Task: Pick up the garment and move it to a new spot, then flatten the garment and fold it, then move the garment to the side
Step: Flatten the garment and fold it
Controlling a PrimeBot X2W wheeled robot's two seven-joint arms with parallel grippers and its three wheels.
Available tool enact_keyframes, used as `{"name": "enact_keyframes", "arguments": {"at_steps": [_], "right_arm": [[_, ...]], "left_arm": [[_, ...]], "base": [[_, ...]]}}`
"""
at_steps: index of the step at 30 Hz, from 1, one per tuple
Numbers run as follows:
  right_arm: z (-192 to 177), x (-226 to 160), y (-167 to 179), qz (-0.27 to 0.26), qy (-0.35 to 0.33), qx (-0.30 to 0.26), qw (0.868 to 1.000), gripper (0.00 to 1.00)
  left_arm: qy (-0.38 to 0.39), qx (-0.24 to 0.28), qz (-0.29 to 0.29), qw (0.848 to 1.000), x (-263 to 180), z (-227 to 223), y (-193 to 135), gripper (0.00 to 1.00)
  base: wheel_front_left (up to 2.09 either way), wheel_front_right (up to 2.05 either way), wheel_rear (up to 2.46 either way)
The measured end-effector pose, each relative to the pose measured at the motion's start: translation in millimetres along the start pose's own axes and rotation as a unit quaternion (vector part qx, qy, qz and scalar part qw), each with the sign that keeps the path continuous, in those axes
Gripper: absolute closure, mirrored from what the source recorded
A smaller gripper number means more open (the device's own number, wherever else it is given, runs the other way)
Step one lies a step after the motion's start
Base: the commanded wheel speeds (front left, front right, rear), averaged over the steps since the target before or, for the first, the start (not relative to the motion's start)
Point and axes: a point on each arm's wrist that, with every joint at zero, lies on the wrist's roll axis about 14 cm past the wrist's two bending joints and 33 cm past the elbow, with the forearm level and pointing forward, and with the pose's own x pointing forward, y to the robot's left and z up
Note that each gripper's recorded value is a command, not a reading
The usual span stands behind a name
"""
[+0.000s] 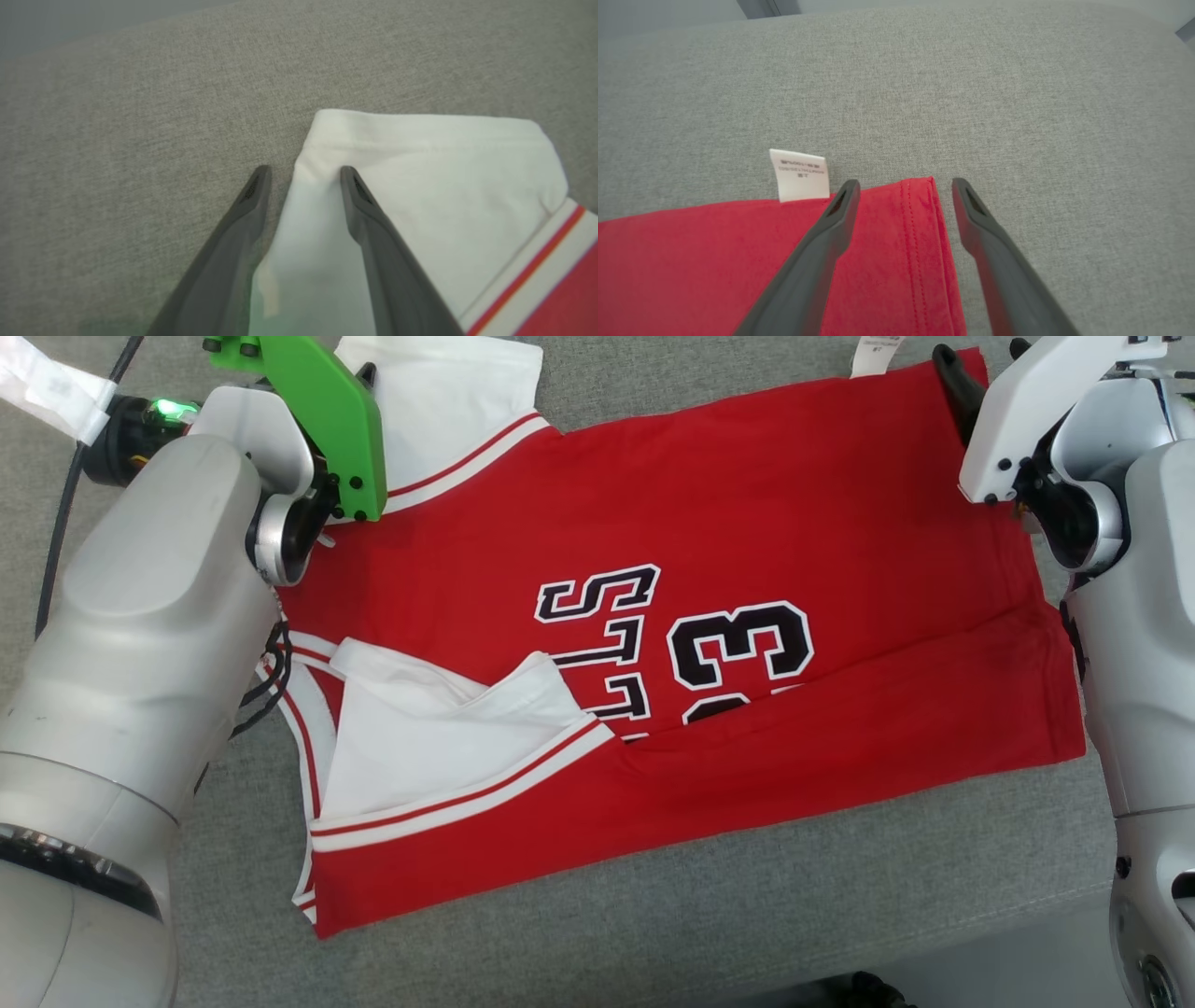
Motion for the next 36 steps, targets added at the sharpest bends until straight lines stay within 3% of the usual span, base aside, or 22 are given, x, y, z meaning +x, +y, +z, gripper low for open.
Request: {"name": "enact_keyframes", "arguments": {"at_steps": [14,26,27,28,30,31,36], "right_arm": [[-14.9,6.6,-19.7,-0.019,0.049,-0.044,0.998,0.0],[-39.2,19.2,-10.2,-0.001,0.105,-0.021,0.994,0.0],[-39.0,20.6,-10.1,0.0,0.106,-0.022,0.994,0.04],[-39.5,21.6,-9.0,0.002,0.109,-0.026,0.994,0.23],[-38.3,24.6,-7.7,0.004,0.108,-0.026,0.994,0.82],[-37.7,25.9,-7.2,0.005,0.107,-0.025,0.994,1.0],[-32.8,29.6,-5.6,0.007,0.086,-0.022,0.996,1.0]], "left_arm": [[-0.003,0.004,-0.023,1.0,2.2,-7.0,-18.4,1.0],[-0.019,0.006,-0.027,0.999,4.4,-5.9,-16.2,1.0],[-0.02,0.006,-0.026,0.999,4.6,-6.2,-15.1,1.0],[-0.021,0.005,-0.025,0.999,4.8,-6.5,-14.2,1.0],[-0.026,0.006,-0.026,0.999,5.0,-5.8,-13.0,1.0],[-0.029,0.006,-0.025,0.999,5.1,-5.6,-12.0,1.0],[-0.058,0.005,-0.028,0.998,2.5,2.0,-12.9,1.0]], "base": [[0.0,0.0,0.0],[0.0,0.0,0.0],[0.0,0.0,0.0],[0.0,0.0,0.0],[0.0,0.0,0.0],[0.0,0.0,0.0],[0.0,0.0,0.0]]}}
